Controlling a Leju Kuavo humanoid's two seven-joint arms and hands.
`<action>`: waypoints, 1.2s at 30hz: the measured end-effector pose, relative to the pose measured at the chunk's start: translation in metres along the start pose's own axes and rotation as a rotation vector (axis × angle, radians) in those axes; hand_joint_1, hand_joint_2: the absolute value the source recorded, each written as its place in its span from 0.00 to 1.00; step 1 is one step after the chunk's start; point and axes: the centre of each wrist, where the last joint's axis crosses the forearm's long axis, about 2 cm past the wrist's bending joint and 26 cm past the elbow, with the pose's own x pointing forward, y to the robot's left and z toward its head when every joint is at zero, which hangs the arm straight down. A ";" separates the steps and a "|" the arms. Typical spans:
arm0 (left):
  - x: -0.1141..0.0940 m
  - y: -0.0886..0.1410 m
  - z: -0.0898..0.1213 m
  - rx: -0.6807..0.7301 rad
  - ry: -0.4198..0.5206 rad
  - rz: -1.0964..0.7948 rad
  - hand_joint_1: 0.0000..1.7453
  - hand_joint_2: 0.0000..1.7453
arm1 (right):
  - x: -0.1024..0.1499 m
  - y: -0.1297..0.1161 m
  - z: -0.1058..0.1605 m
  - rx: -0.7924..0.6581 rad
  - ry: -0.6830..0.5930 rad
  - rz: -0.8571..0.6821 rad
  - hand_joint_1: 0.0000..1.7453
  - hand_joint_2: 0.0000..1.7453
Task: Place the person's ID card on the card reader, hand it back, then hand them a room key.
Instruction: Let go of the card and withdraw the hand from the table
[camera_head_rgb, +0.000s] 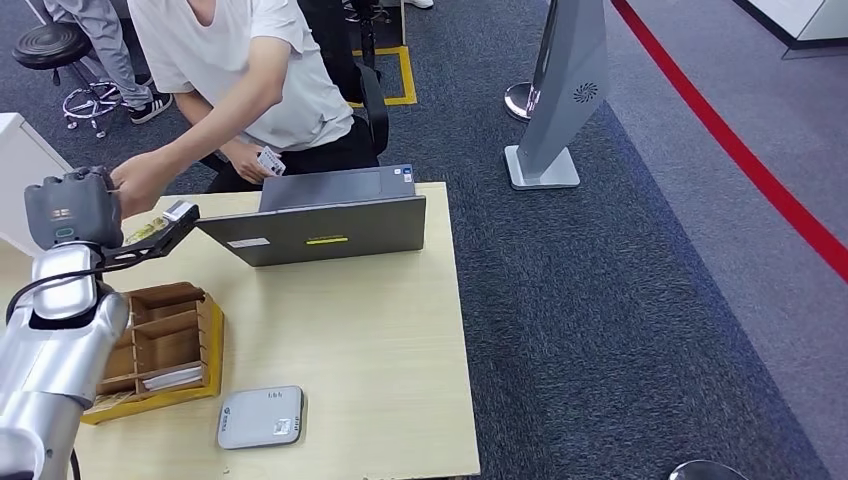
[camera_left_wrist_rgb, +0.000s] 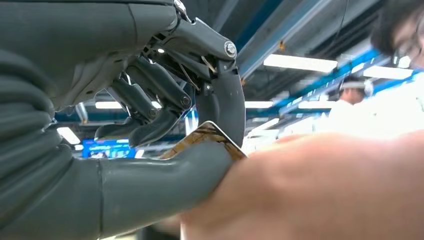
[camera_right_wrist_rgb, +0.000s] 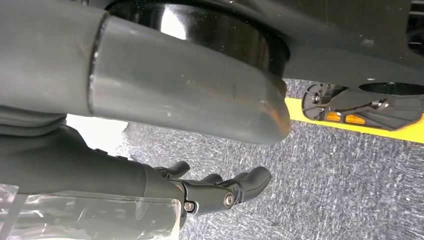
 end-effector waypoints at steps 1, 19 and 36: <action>0.001 -0.003 0.001 -0.016 0.000 -0.001 0.25 1.00 | 0.000 0.000 0.000 0.001 0.003 0.003 0.00 0.00; 0.012 -0.026 0.053 -0.021 -0.049 0.064 0.00 1.00 | -0.006 0.001 0.000 -0.011 0.019 -0.009 0.00 0.00; -0.223 -0.026 0.249 0.204 0.165 0.265 0.00 1.00 | -0.017 0.001 0.000 -0.019 0.061 -0.022 0.00 0.00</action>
